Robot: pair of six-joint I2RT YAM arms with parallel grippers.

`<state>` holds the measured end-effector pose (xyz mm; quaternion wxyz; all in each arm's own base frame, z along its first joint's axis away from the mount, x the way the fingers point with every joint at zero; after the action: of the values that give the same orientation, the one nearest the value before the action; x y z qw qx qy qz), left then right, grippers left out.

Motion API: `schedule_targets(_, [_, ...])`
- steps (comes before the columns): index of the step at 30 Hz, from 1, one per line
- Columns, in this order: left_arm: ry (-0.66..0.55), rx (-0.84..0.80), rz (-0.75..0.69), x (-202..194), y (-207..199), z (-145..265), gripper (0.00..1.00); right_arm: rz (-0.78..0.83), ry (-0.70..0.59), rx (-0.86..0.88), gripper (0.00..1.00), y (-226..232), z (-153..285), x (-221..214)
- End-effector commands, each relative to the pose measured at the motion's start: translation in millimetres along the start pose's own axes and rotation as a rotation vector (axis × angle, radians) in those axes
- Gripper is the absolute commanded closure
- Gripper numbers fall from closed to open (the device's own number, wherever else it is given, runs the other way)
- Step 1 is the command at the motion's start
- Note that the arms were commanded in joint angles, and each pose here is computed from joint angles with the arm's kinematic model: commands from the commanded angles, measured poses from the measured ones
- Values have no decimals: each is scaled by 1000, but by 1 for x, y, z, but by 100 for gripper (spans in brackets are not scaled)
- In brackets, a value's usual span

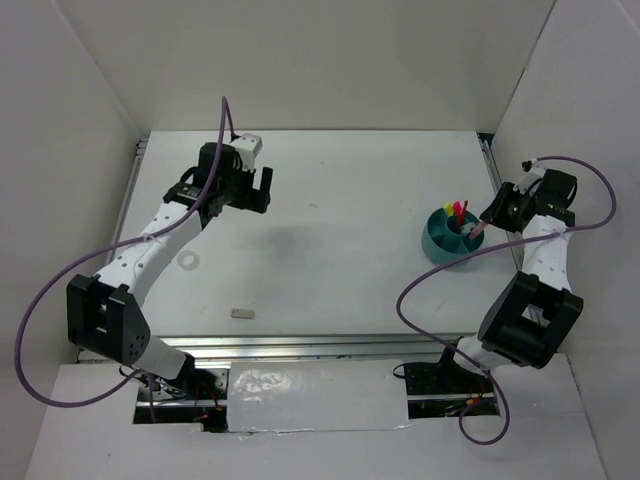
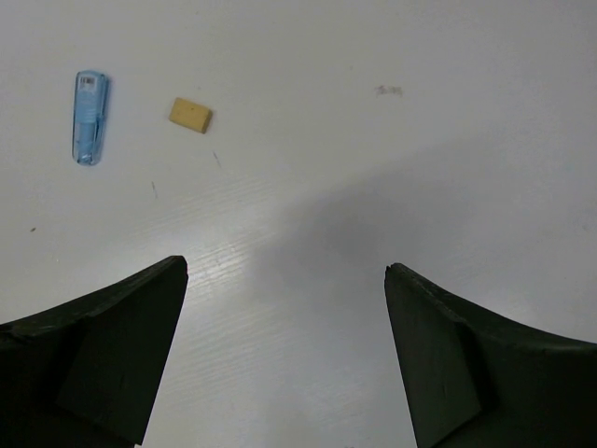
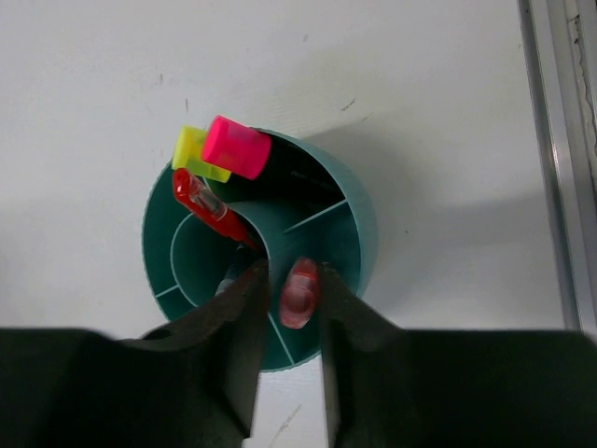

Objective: Sort the stationery into containers
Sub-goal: Place the pen in the storage box, then pick up the pen from the corner of the board.

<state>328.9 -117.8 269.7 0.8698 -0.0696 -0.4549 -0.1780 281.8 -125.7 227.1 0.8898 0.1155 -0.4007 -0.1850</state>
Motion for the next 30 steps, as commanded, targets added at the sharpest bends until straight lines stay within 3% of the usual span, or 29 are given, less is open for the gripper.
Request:
schedule_targets(1, [-57, 17, 2, 15, 25, -5, 1, 8, -8, -20, 63, -1, -8, 1])
schedule_targets(7, [-7, 44, -78, 23, 67, -34, 6, 10, -14, -24, 50, 2, -3, 3])
schedule_targets(10, [50, 37, -93, 16, 90, -58, 9, 10, -23, -8, 50, 6, 2, 8])
schedule_targets(15, [47, -1, -65, 24, 140, -87, 19, 22, -57, 46, 50, 22, 23, 23])
schedule_targets(16, [93, -40, -57, 12, 145, -104, 19, 31, -70, 69, 50, 29, 30, 25])
schedule_targets(20, [90, -25, -59, 16, 176, -133, 19, 65, -113, 125, 50, 47, 49, 30])
schedule_targets(24, [156, -56, -49, -4, 186, -173, 18, 97, -148, 177, 50, 64, 64, 32])
schedule_targets(30, [223, -38, -62, -29, 185, -202, 22, 137, -167, 222, 48, 80, 78, 30])
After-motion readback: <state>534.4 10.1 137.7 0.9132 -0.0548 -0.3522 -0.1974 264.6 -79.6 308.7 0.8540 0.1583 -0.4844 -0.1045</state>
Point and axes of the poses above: each gripper's point midway between its finger pads, its own z axis back along the fingers, its own y axis along the line the jaws close on, x = y × z, the point moved 9 cm from there along z, back along the fingers, and after that the axes turned 5 degrees about -z, right-handed, at the moved point
